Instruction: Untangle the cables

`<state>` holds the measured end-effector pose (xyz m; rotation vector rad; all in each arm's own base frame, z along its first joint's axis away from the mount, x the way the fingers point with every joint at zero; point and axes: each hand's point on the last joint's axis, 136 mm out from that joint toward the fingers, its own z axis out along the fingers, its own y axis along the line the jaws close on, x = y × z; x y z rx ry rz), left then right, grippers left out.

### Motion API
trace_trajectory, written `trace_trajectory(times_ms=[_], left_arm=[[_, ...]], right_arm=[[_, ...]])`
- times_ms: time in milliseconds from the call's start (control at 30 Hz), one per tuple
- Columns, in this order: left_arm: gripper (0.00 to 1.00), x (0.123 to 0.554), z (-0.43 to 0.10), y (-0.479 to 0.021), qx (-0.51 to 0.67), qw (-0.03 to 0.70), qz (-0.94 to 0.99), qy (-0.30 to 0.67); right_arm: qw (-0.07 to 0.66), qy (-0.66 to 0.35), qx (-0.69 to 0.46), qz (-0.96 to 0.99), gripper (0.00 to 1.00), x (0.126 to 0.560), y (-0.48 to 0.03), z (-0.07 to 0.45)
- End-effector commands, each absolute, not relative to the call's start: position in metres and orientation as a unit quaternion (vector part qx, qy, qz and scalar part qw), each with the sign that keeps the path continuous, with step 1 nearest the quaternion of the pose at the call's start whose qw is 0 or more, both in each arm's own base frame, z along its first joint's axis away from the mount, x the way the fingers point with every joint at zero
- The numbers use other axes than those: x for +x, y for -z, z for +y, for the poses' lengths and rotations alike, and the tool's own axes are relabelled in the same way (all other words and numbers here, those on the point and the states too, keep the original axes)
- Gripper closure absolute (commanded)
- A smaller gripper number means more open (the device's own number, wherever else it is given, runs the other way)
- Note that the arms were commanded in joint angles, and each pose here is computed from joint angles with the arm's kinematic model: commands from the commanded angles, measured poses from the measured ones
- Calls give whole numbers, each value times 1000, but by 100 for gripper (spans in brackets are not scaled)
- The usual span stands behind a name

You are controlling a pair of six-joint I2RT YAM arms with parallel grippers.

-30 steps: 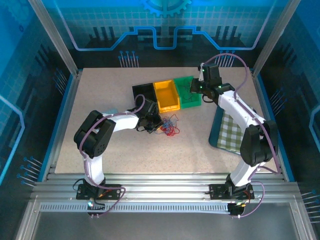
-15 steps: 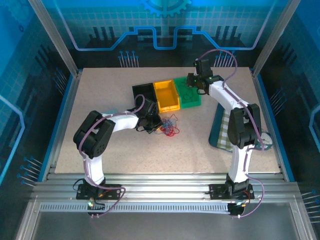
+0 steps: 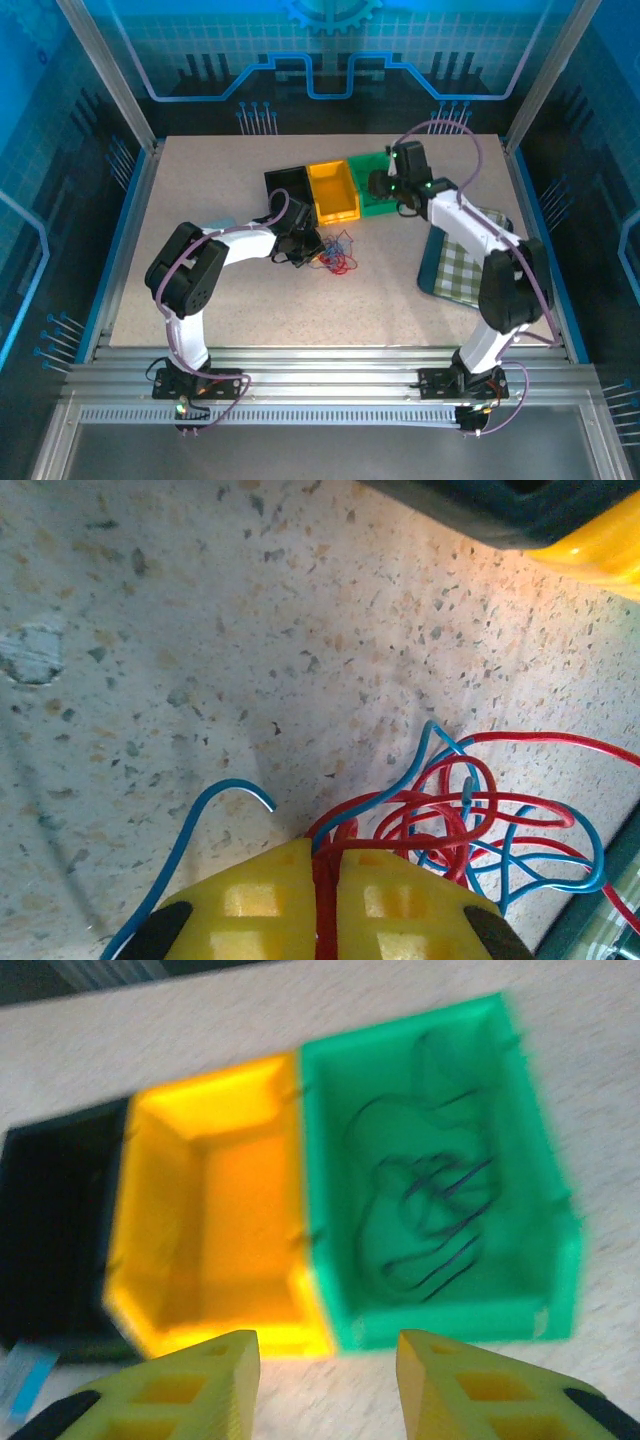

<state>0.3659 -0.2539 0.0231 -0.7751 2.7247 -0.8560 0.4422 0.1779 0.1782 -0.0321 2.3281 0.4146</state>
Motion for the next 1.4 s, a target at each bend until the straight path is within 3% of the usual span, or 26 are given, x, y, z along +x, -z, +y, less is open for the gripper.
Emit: trace_trajectory(times_ms=[0, 200, 567, 633, 733, 800, 1367], left_arm=[[100, 362, -247, -22, -262, 91, 918, 282], [100, 363, -248, -24, -257, 90, 921, 279], [100, 356, -243, -27, -263, 86, 923, 267], [100, 355, -242, -26, -265, 85, 924, 264], [100, 353, -238, -24, -271, 84, 924, 256], [100, 349, -233, -20, -281, 81, 925, 244], [100, 326, -179, -7, -365, 98, 910, 171]], right_arm=[[343, -216, -71, 911, 59, 400, -157, 219], [287, -217, -134, 923, 58, 368, -119, 249], [263, -174, -144, 938, 66, 384, -80, 251], [264, -174, -143, 938, 74, 388, -78, 253], [270, -168, -137, 938, 95, 394, -81, 252], [278, -160, -134, 938, 100, 396, -86, 248], [366, -49, 106, 923, 100, 411, -136, 73]])
